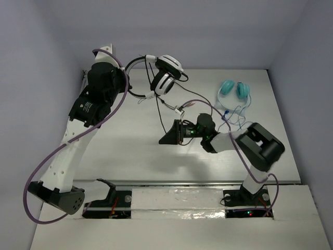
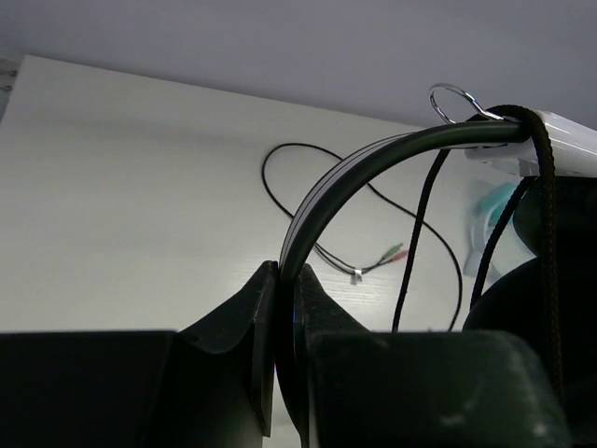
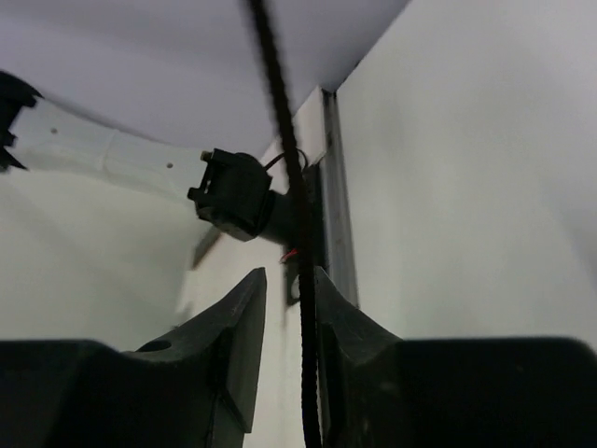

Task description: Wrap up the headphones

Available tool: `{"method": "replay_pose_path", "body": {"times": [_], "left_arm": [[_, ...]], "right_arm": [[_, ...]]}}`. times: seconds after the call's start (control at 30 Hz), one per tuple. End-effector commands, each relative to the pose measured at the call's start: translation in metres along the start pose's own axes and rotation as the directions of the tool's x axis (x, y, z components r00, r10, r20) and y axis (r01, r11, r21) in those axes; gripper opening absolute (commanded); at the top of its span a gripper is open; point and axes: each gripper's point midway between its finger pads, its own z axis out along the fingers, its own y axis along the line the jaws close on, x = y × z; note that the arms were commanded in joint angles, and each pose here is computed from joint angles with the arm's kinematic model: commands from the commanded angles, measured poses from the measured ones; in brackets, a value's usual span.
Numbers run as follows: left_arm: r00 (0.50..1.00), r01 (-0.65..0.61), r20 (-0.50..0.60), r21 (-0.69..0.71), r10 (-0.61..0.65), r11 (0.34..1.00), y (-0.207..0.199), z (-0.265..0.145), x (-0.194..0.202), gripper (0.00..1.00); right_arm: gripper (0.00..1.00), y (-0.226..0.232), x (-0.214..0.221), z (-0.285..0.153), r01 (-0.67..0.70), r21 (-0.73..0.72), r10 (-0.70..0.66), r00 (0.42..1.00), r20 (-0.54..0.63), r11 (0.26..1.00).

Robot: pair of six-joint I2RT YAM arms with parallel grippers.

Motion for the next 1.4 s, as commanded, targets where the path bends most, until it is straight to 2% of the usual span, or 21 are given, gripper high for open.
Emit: {"method": "replay_pose_path", "body": {"times": [0.0,0.03,0.17,0.2,0.23,0.4,0.43,0.5,0.53,0.6,0.67,0.7,0.73,0.83,1.0,1.03,1.1,1.13,1.37], "left_arm": [[0.975,0.111,0.198,-0.034,-0.102,0.993,0.009,0.000,-0.048,0.00],[0.976,0.104,0.196,-0.046,-0.093,0.993,0.013,0.002,-0.047,0.00],[0.985,0.070,0.166,-0.140,-0.046,0.988,0.034,0.017,-0.027,0.00],[0.988,0.061,0.151,-0.153,-0.038,0.986,0.037,0.019,-0.021,0.00],[0.990,0.056,0.140,-0.167,-0.032,0.984,0.043,0.021,-0.017,0.00],[0.999,-0.002,0.046,-0.207,0.012,0.978,0.058,0.024,0.023,0.00],[0.999,-0.012,0.026,-0.216,0.018,0.976,0.061,0.024,0.030,0.00],[0.999,-0.040,-0.030,-0.228,0.034,0.973,0.069,0.023,0.052,0.00],[0.998,-0.051,-0.049,-0.226,0.041,0.973,0.071,0.023,0.059,0.00],[0.993,-0.089,-0.099,-0.240,0.067,0.967,0.078,0.019,0.080,0.00],[0.980,-0.159,-0.152,-0.230,0.126,0.960,0.077,0.014,0.102,0.00],[0.974,-0.188,-0.171,-0.219,0.152,0.958,0.074,0.012,0.110,0.00],[0.963,-0.222,-0.194,-0.190,0.185,0.956,0.065,0.009,0.120,0.00],[0.939,-0.277,-0.255,-0.167,0.230,0.946,0.063,0.001,0.142,0.00],[0.927,-0.274,-0.282,-0.063,0.246,0.960,0.049,-0.010,0.162,0.00],[0.927,-0.270,-0.283,-0.051,0.245,0.962,0.047,-0.011,0.164,0.00],[0.926,-0.264,-0.285,-0.010,0.250,0.965,0.043,-0.015,0.167,0.00],[0.924,-0.262,-0.287,0.004,0.252,0.965,0.042,-0.016,0.168,0.00],[0.914,-0.260,-0.292,0.113,0.283,0.959,0.027,-0.028,0.177,0.00]], "right_arm": [[0.30,0.034,-0.015,0.011,0.290,0.034,-0.291,0.956,0.036,0.957],[0.28,0.032,-0.007,0.011,0.265,0.066,-0.267,0.964,0.013,0.962],[0.15,0.065,0.022,0.012,0.263,0.012,-0.262,0.964,-0.037,0.965],[0.05,0.080,0.024,0.010,0.290,-0.008,-0.290,0.957,-0.031,0.957],[0.01,0.082,0.041,0.009,0.267,0.000,-0.267,0.962,-0.066,0.964],[0.00,0.111,0.043,0.002,0.312,0.028,-0.310,0.948,-0.071,0.950],[0.00,0.110,0.046,-0.002,0.302,0.079,-0.294,0.951,-0.098,0.950],[0.00,0.123,0.028,0.001,0.372,0.108,-0.364,0.927,-0.091,0.922],[0.00,0.115,0.027,-0.003,0.362,0.177,-0.346,0.931,-0.118,0.915],[0.00,0.129,0.005,-0.004,0.431,0.207,-0.418,0.902,-0.107,0.878],[0.00,0.119,-0.002,-0.010,0.443,0.298,-0.419,0.896,-0.145,0.845],[0.00,0.127,-0.018,-0.010,0.497,0.315,-0.478,0.867,-0.142,0.809],[0.00,0.112,-0.026,-0.017,0.494,0.411,-0.471,0.867,-0.163,0.767],[0.00,0.099,-0.058,-0.027,0.512,0.560,-0.517,0.839,-0.166,0.652],[0.00,0.083,-0.097,-0.040,0.492,0.721,-0.567,0.807,-0.168,0.488],[0.00,0.071,-0.105,-0.047,0.469,0.775,-0.567,0.804,-0.177,0.424],[0.00,0.071,-0.124,-0.053,0.443,0.821,-0.593,0.788,-0.165,0.360],[0.00,0.069,-0.137,-0.060,0.404,0.864,-0.616,0.774,-0.147,0.301],[0.00,0.054,-0.196,-0.077,0.291,0.947,-0.693,0.711,-0.118,0.137]]}}
